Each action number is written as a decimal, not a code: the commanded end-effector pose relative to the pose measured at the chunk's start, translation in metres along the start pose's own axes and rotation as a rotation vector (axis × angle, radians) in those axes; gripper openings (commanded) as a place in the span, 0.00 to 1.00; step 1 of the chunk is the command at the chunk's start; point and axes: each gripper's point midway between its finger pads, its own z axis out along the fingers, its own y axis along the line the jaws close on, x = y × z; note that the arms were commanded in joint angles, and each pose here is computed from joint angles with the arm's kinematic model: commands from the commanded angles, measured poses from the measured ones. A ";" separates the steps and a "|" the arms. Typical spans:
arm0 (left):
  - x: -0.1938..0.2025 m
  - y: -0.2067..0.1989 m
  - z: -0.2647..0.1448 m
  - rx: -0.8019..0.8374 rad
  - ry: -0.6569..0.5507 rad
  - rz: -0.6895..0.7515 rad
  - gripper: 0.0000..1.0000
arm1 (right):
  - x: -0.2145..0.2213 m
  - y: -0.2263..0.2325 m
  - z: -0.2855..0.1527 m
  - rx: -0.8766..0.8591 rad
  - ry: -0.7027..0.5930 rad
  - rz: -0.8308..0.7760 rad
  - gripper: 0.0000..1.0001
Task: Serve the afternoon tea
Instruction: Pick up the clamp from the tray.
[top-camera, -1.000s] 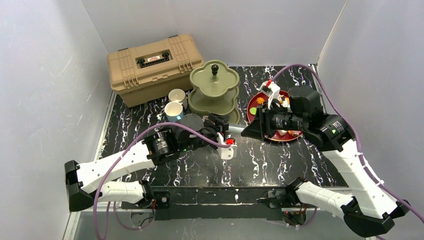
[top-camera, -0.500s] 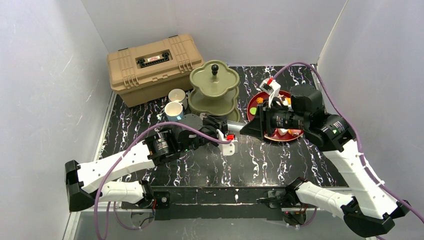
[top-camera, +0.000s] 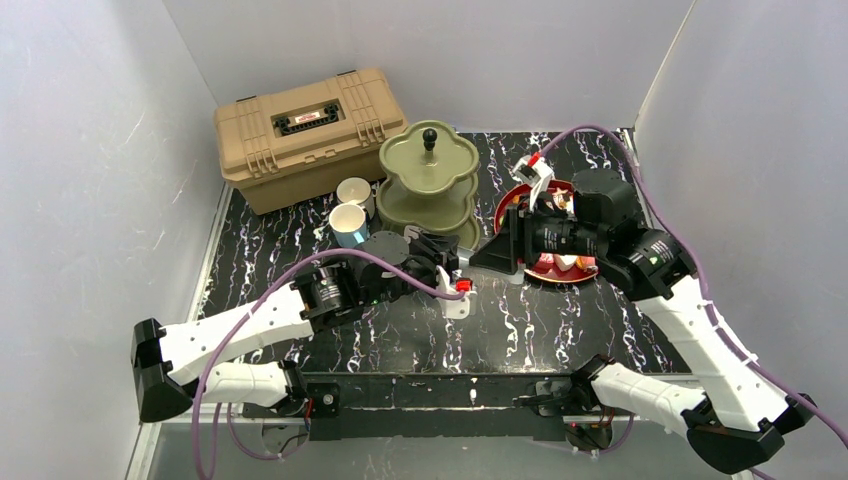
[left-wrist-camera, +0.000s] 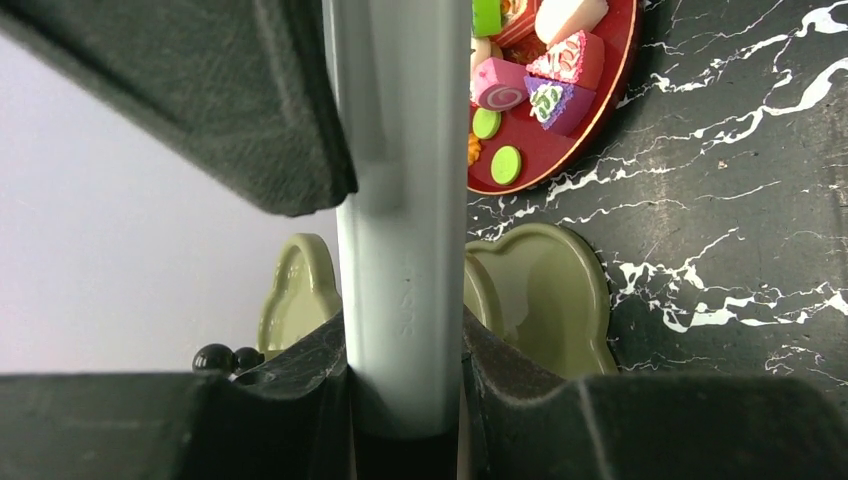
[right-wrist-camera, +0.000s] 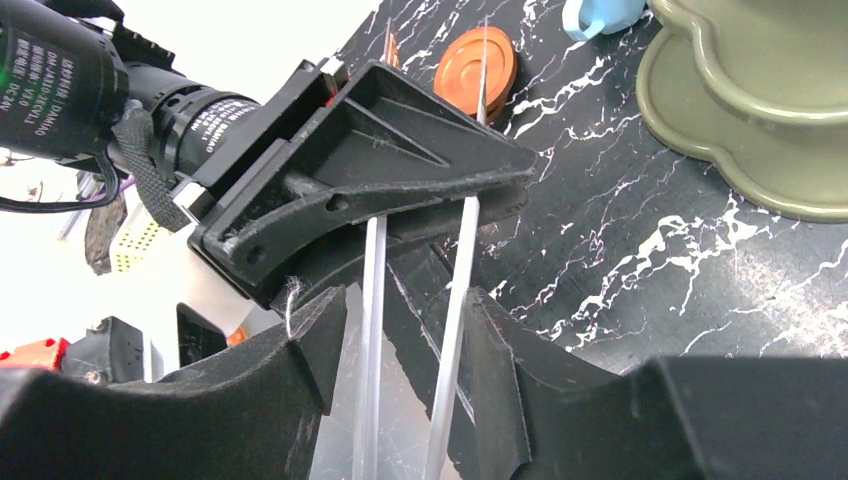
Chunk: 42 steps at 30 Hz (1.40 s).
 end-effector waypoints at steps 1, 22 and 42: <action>-0.013 0.019 0.000 -0.047 -0.034 0.003 0.15 | -0.005 0.007 0.004 -0.046 -0.021 -0.012 0.58; -0.010 0.023 0.001 -0.055 -0.008 -0.004 0.20 | 0.017 -0.011 0.003 0.028 0.074 -0.002 0.28; 0.013 0.043 -0.061 -0.090 0.129 -0.504 0.98 | 0.025 -0.140 -0.047 0.824 0.043 0.044 0.16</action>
